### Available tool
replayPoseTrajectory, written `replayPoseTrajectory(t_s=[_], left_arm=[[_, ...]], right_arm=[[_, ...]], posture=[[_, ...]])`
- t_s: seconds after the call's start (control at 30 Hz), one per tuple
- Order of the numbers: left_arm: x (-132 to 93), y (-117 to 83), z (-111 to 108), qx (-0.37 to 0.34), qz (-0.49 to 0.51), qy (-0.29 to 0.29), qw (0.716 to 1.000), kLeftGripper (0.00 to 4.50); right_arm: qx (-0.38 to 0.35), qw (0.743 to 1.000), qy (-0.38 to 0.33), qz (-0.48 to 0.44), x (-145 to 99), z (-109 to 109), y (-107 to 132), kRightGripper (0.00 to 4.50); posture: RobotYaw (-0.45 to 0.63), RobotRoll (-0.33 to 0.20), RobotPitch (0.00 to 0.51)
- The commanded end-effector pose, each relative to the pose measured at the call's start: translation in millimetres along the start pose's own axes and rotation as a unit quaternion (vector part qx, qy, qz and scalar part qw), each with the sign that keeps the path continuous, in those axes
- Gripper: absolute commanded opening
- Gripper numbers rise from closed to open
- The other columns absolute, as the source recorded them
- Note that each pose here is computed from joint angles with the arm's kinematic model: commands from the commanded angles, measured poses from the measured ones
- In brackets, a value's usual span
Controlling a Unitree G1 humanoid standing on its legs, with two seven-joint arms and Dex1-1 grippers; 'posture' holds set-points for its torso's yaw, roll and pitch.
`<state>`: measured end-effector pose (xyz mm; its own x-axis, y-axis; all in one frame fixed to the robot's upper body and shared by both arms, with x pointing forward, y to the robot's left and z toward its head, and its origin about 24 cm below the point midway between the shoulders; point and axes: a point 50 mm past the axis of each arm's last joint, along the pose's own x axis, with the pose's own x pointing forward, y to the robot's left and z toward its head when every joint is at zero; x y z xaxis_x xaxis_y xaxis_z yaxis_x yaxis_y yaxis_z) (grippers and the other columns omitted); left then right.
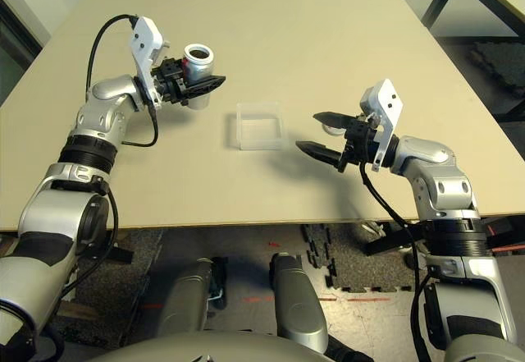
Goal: Pour the medicine from the bottle into the box.
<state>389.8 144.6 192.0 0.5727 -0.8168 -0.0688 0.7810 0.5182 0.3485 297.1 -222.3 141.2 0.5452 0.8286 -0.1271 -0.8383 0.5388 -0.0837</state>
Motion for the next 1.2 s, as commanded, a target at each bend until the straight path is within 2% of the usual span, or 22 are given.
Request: replayPoseTrajectory(t_s=[0.03, 0.13, 0.23, 0.3, 0.43, 0.5, 0.57, 0.63, 0.8, 0.9, 1.0, 1.1, 1.2], left_arm=[[14, -4, 5, 0.104, -0.006, 0.044, 0.994, 2.59], [27, -6, 11, 0.232, 0.012, 0.085, 0.969, 2.59], [41, -11, 24, 0.351, 0.019, 0.083, 0.932, 2.59], [52, -18, 33, 0.459, 0.005, 0.077, 0.885, 2.59], [67, -33, 40, 0.650, -0.045, 0.059, 0.756, 2.59], [74, -42, 39, 0.698, -0.075, 0.042, 0.711, 2.59], [79, -44, 34, 0.719, -0.085, 0.049, 0.688, 2.59], [80, -48, 29, 0.752, -0.108, 0.046, 0.649, 2.59], [83, -41, 34, 0.816, -0.128, 0.061, 0.560, 2.59], [87, -39, 39, 0.832, -0.130, 0.068, 0.536, 2.59], [91, -40, 45, 0.839, -0.127, 0.067, 0.525, 2.59], [94, -42, 45, 0.840, -0.130, 0.069, 0.522, 2.59], [94, -44, 44, 0.835, -0.128, 0.070, 0.531, 2.59]], right_arm=[[0.000, 1.000, 0.003, 0.001, 2, -4, 2, 4.50], [0.002, 1.000, 0.004, 0.000, 2, -4, 2, 4.50], [0.005, 1.000, 0.005, -0.001, 4, -5, 2, 4.50], [0.007, 1.000, 0.008, -0.002, 5, -7, 2, 4.50], [0.010, 1.000, 0.009, -0.004, 7, -8, 1, 4.50], [0.013, 1.000, 0.008, -0.006, 7, -8, 1, 4.50], [0.018, 1.000, 0.005, -0.009, 7, -8, 0, 4.50], [0.021, 1.000, 0.005, -0.010, 8, -8, 0, 4.50], [0.027, 1.000, 0.004, -0.010, 8, -8, 0, 4.50], [0.028, 1.000, 0.005, -0.011, 8, -8, -1, 4.50], [0.028, 1.000, 0.006, -0.011, 9, -9, 0, 4.50], [0.028, 1.000, 0.007, -0.011, 9, -10, 0, 4.50], [0.028, 1.000, 0.007, -0.011, 9, -10, 1, 4.50]], posture=[[-0.16, 0.000, 0.139], [-0.16, 0.000, 0.142], [-0.15, 0.000, 0.146], [-0.15, 0.000, 0.148], [-0.14, 0.000, 0.151], [-0.14, 0.000, 0.156], [-0.13, 0.000, 0.158], [-0.13, 0.000, 0.161], [-0.13, 0.000, 0.168], [-0.13, 0.000, 0.168], [-0.13, 0.000, 0.169], [-0.14, 0.000, 0.171], [-0.14, 0.000, 0.172]])
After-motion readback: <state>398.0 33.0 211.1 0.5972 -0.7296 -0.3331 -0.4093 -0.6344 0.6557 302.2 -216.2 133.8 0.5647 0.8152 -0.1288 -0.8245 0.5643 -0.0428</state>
